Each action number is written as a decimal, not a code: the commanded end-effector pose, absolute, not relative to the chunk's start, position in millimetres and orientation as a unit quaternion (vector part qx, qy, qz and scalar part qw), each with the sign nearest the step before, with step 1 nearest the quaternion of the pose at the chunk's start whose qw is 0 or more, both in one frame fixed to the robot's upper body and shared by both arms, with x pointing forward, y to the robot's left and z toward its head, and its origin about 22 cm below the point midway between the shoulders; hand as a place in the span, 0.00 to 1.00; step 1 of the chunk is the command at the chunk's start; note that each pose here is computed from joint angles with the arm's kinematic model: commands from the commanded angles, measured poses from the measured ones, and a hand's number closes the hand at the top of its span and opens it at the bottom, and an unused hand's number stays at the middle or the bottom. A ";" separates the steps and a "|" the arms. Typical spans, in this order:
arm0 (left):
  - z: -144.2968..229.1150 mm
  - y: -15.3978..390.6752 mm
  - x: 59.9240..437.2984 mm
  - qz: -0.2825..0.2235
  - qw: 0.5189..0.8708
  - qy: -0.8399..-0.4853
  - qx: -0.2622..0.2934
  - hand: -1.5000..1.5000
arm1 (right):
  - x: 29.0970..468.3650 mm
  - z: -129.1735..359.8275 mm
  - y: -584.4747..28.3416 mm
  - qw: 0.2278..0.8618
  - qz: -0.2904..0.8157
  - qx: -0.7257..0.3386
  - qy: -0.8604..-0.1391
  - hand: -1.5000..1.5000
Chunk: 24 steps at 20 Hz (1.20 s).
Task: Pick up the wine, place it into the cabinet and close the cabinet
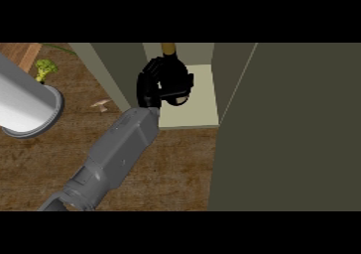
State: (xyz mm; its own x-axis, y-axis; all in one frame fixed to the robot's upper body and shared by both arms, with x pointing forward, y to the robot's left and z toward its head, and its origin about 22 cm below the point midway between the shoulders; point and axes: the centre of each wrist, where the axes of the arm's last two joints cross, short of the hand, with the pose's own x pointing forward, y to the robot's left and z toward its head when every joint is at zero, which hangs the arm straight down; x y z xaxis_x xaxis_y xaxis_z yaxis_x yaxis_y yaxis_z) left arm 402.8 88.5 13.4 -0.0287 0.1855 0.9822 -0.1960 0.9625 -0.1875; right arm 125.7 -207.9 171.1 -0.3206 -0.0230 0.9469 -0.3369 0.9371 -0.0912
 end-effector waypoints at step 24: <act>35.6 131.1 437.9 0.057 0.661 -0.713 0.225 0.00 | 98.9 185.7 -211.4 0.548 0.135 0.162 -0.809 0.00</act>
State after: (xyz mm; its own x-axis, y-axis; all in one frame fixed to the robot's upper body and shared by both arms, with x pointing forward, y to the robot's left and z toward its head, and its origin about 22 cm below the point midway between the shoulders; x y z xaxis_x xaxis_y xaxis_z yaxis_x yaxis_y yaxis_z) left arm 433.6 108.3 35.3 -0.0233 -0.2106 0.9773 -0.3591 0.9141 0.1884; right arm 123.6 -203.4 165.0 -0.3188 -0.0580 0.9461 -0.3820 0.9213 -0.0722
